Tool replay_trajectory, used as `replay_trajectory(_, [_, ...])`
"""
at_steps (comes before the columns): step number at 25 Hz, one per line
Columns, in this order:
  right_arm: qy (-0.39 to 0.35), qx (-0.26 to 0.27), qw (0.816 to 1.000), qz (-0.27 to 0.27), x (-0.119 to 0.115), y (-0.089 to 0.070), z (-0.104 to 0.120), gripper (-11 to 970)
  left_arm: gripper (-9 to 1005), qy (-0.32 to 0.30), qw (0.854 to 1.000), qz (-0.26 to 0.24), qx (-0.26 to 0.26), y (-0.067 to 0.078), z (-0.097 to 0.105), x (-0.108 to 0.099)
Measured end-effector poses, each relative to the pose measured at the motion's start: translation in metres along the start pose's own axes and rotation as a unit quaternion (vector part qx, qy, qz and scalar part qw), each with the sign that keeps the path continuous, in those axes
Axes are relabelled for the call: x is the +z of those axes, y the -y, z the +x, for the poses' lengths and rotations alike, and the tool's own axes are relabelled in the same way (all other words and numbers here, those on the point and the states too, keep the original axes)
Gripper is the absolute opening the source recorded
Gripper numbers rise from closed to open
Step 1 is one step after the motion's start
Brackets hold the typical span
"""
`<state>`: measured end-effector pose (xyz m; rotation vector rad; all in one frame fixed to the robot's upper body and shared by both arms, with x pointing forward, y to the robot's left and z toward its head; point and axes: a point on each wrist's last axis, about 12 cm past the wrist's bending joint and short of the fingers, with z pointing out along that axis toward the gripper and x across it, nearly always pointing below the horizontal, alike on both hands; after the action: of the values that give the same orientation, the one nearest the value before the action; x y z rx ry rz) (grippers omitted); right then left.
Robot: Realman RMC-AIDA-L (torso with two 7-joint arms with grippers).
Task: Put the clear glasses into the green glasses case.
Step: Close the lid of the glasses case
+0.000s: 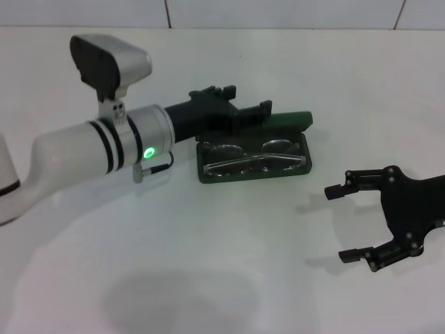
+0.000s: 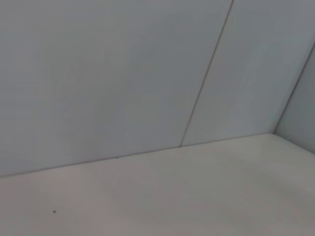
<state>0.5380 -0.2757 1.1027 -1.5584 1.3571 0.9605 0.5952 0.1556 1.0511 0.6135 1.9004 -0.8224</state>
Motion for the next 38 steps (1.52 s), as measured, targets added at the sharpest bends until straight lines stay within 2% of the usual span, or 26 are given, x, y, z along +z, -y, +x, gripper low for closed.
replay_trajectory(9, [-0.007, -0.005, 1.0, 0.0, -0.002, 0.004, -0.002, 886, 875, 0.008, 1.0, 0.027, 0.0, 0.008, 0.02, -0.018])
replay_trajectory(24, [-0.019, -0.007, 1.0, 0.011, -0.004, 0.007, 0.0, 886, 875, 0.021, 0.999, 0.033, 0.016, 0.012, 0.029, -0.024])
replay_trajectory(33, [-0.02, -0.013, 1.0, 0.012, -0.002, 0.009, -0.002, 886, 875, 0.086, 0.996, 0.036, 0.002, 0.009, 0.01, -0.028])
replay_trajectory(38, [-0.018, -0.013, 1.0, 0.011, -0.001, 0.009, -0.002, 886, 875, 0.051, 0.999, 0.004, -0.007, 0.0, 0.007, -0.017])
